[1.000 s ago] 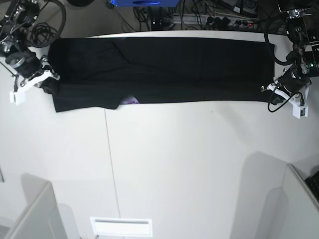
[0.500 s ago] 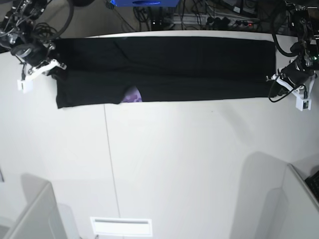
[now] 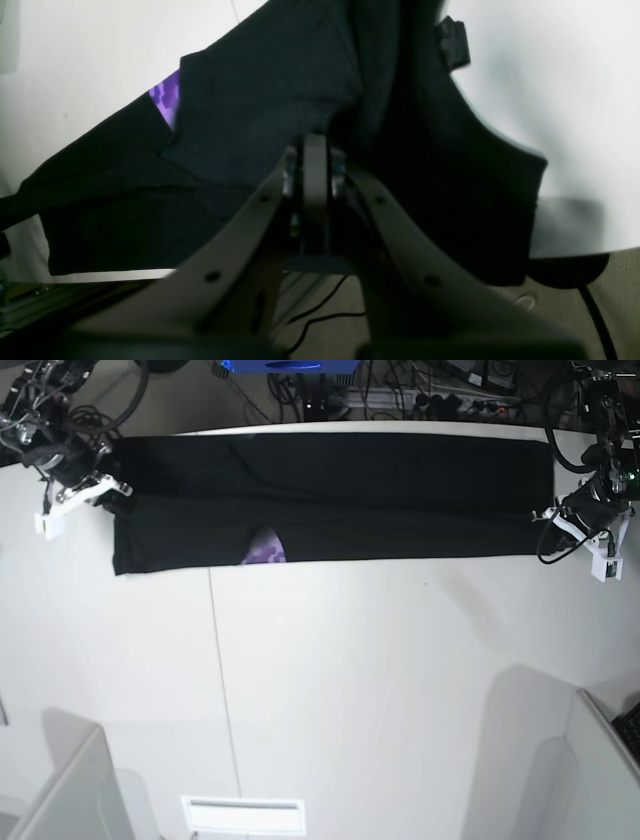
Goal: Fold the T-shirt properly
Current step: 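Lower the folded hem and open both grippers, then grasp the folded strip's ends with both grippers and pull it toward the table center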
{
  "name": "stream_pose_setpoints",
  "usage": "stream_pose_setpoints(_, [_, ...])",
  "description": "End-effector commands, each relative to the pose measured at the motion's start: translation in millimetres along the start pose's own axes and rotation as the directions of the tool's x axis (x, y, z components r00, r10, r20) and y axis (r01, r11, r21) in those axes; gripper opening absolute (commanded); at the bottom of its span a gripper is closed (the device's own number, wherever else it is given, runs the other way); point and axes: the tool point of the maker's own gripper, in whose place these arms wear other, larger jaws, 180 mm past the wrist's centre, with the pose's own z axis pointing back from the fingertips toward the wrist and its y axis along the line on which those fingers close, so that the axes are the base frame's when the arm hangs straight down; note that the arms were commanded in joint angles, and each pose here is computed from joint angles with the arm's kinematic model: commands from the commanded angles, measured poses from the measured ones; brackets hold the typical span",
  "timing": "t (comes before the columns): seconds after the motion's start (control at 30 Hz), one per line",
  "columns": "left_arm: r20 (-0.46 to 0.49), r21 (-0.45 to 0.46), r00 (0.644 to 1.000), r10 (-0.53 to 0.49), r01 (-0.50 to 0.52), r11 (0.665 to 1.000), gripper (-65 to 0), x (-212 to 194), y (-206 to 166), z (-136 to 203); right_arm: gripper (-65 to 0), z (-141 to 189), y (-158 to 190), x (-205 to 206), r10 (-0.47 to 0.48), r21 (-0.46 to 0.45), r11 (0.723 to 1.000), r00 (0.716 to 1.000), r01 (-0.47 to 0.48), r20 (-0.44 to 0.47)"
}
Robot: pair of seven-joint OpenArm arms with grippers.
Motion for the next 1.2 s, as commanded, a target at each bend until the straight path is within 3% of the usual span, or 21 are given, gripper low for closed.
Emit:
stream_pose_setpoints(0.0, [0.033, 0.006, 0.999, -0.021, 0.021, 1.000, -65.0, 11.7, 2.3, 4.2, -65.0, 4.1, 2.1, 9.3, 0.016, 0.005, 1.000, 0.999, -0.016, 0.029])
stream_pose_setpoints(0.07, [0.021, 0.012, 1.000, -0.018, 0.018, 1.000, -65.0, 7.9, 5.0, 5.3, -65.0, 4.8, 0.2, 10.0, 0.001, -0.002, 1.000, 0.999, -0.001, 0.032])
stream_pose_setpoints(0.17, [-0.031, 0.012, 0.999, -0.024, 0.025, 1.000, -64.8, -0.3, 4.4, 6.9, -51.3, 5.3, -0.8, 11.0, -0.003, -0.005, 1.000, 0.999, 0.003, 0.037])
stream_pose_setpoints(0.23, [-0.052, 0.016, 0.998, -0.030, 0.031, 0.999, -54.5, -2.6, 6.1, 7.8, -45.2, 5.6, -1.2, 11.8, -0.005, -0.006, 1.000, 0.999, 0.005, 0.041])
stream_pose_setpoints(0.43, [-0.064, 0.020, 0.997, -0.032, 0.033, 0.999, -19.6, -5.6, 8.2, 8.9, -44.9, 5.8, 0.1, 14.6, 0.001, -0.004, 1.000, 0.999, -0.001, 0.048])
stream_pose_setpoints(0.57, [0.033, 0.065, 0.999, -0.003, 0.001, 0.998, -7.7, 18.6, 22.9, 28.3, -44.9, 3.5, 7.7, 23.0, 0.016, 0.013, 1.000, 0.998, -0.017, 0.066])
stream_pose_setpoints(0.67, [0.099, 0.052, 0.993, 0.057, -0.062, 0.997, -8.2, 25.4, 22.9, 40.9, -44.9, -3.6, 20.0, 32.4, 0.050, 0.042, 0.998, 0.996, -0.053, 0.070])
stream_pose_setpoints(0.73, [0.099, 0.027, 0.990, 0.097, -0.100, 0.995, -13.3, 20.7, 19.9, 38.3, -46.1, -12.2, 28.4, 35.0, 0.122, 0.032, 0.992, 0.991, -0.123, 0.047])
stream_pose_setpoints(0.8, [0.082, 0.008, 0.988, 0.132, -0.133, 0.991, -27.8, 9.8, 13.8, 31.7, -54.2, -21.2, 30.3, 33.7, 0.186, -0.011, 0.982, 0.982, -0.186, 0.023])
stream_pose_setpoints(0.83, [0.071, 0.001, 0.985, 0.155, -0.156, 0.988, -39.3, 3.3, 11.8, 28.1, -61.4, -25.6, 29.7, 32.7, 0.222, -0.040, 0.974, 0.975, -0.221, 0.012])
stream_pose_setpoints(0.9, [0.043, -0.009, 0.979, 0.200, -0.200, 0.980, -64.5, -10.1, 9.3, 20.4, -65.0, -36.1, 30.2, 28.3, 0.282, -0.085, 0.956, 0.959, -0.281, -0.001])
stream_pose_setpoints(1.03, [-0.045, -0.025, 0.970, 0.241, -0.242, 0.970, -65.0, -37.8, 3.7, 1.6, -65.0, -55.5, 18.0, 18.6, 0.354, -0.171, 0.918, 0.934, -0.357, -0.045])
stream_pose_setpoints(1.17, [-0.081, 0.012, 0.972, 0.221, -0.220, 0.975, -65.0, -61.4, 5.5, -20.3, -65.0, -72.6, 2.3, 2.0, 0.340, -0.212, 0.911, 0.935, -0.355, -0.103])
